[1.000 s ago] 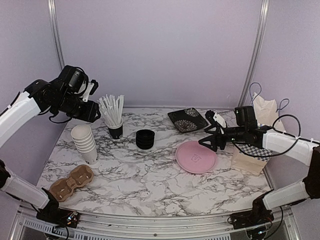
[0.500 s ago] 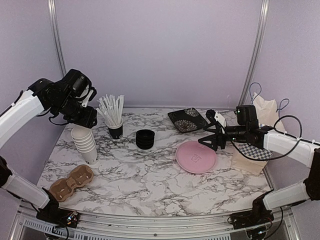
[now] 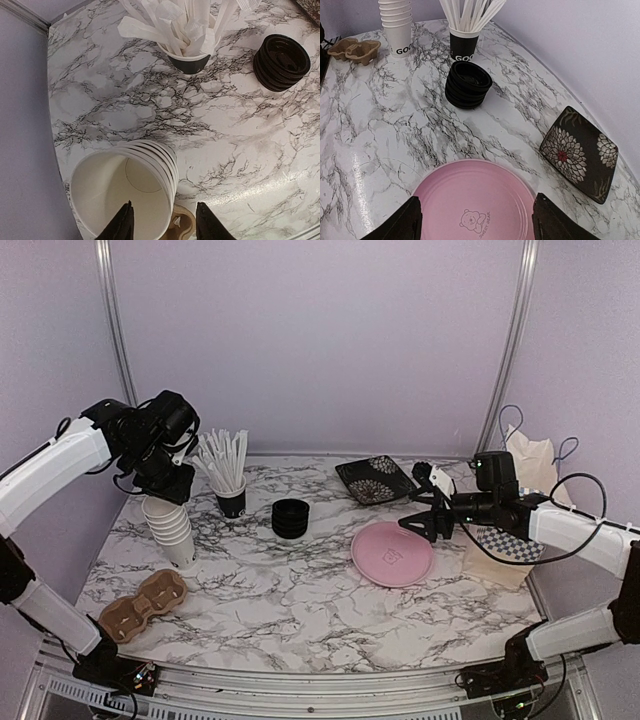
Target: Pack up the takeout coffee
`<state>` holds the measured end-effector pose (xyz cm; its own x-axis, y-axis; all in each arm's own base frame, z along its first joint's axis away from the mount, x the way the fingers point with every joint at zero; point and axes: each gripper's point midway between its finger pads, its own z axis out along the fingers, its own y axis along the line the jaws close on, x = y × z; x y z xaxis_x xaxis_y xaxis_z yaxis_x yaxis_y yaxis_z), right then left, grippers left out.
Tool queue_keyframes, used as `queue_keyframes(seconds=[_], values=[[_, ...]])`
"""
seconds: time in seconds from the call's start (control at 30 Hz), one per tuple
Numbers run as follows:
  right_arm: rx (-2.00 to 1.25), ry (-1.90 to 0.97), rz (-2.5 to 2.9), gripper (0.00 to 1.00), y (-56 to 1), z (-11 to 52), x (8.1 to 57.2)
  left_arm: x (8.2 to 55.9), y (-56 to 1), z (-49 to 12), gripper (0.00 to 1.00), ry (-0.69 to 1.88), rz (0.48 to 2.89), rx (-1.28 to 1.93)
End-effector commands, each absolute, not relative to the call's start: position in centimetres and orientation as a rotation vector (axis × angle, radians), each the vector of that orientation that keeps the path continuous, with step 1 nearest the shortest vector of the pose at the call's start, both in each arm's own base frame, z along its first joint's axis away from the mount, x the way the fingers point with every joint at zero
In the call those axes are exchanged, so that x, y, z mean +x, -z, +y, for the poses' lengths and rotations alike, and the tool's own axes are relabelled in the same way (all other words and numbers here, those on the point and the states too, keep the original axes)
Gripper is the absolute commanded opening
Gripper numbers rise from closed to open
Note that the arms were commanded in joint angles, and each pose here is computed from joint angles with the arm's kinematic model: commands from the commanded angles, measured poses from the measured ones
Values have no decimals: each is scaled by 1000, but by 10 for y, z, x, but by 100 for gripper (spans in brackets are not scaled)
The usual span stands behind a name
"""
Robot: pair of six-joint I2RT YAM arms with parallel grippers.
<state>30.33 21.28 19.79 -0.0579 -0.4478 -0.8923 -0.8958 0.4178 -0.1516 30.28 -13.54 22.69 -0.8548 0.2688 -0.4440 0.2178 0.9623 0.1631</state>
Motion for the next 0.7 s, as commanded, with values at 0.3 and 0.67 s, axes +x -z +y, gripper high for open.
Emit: queue_keyframes(seconds=[0.3,0.67], values=[[-1202,-498,1650,73,-201,207,306,295,-202,-129,34,-226,2721,347],[-1205,-483,1649,72,-201,206,306,296,-200,-126,11,-251,2722,322]])
